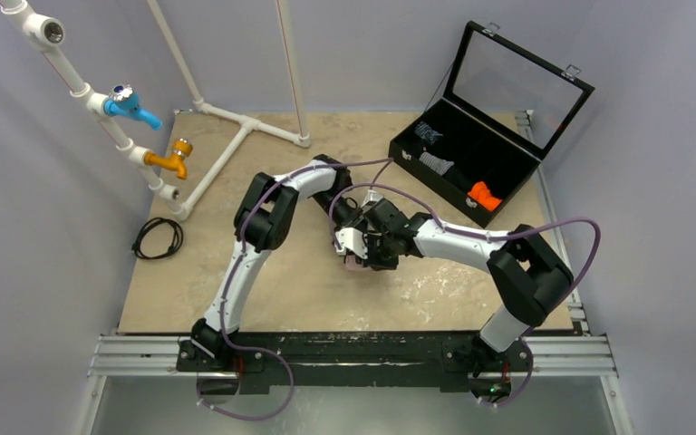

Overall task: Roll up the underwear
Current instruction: Roll the underwear to the center of the board.

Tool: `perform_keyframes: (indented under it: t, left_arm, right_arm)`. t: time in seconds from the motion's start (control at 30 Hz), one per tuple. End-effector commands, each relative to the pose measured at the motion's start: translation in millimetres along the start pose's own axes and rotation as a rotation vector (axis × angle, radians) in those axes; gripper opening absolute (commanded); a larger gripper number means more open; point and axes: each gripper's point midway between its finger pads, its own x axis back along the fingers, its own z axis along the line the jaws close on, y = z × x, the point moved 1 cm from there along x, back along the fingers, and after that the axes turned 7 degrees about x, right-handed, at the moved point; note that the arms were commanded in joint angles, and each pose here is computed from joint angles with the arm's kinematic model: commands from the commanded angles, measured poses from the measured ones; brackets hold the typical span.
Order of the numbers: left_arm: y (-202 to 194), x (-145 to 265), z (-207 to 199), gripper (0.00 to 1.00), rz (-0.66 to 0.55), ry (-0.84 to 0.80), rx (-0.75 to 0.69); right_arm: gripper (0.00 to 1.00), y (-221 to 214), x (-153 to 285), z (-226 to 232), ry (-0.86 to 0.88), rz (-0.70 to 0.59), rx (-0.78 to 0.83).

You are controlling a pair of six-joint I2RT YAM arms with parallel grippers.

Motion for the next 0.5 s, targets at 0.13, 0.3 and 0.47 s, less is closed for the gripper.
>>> perform_keyframes:
  t: [0.13, 0.3, 0.47]
  left_arm:
    - [16, 40, 25, 0.79, -0.11, 0.15, -0.065]
    - [20, 63, 24, 0.71, -0.193, 0.175, -0.033]
    - [18, 103, 27, 0.68, -0.323, 0.2, 0.03]
  right_arm:
    - [0.0, -27, 2, 69, 0.252, 0.074, -0.096]
    - [0.0, -23, 4, 70, 0.257, 0.06, -0.11]
    - [0.0, -20, 4, 69, 0.279, 0.052, -0.138]
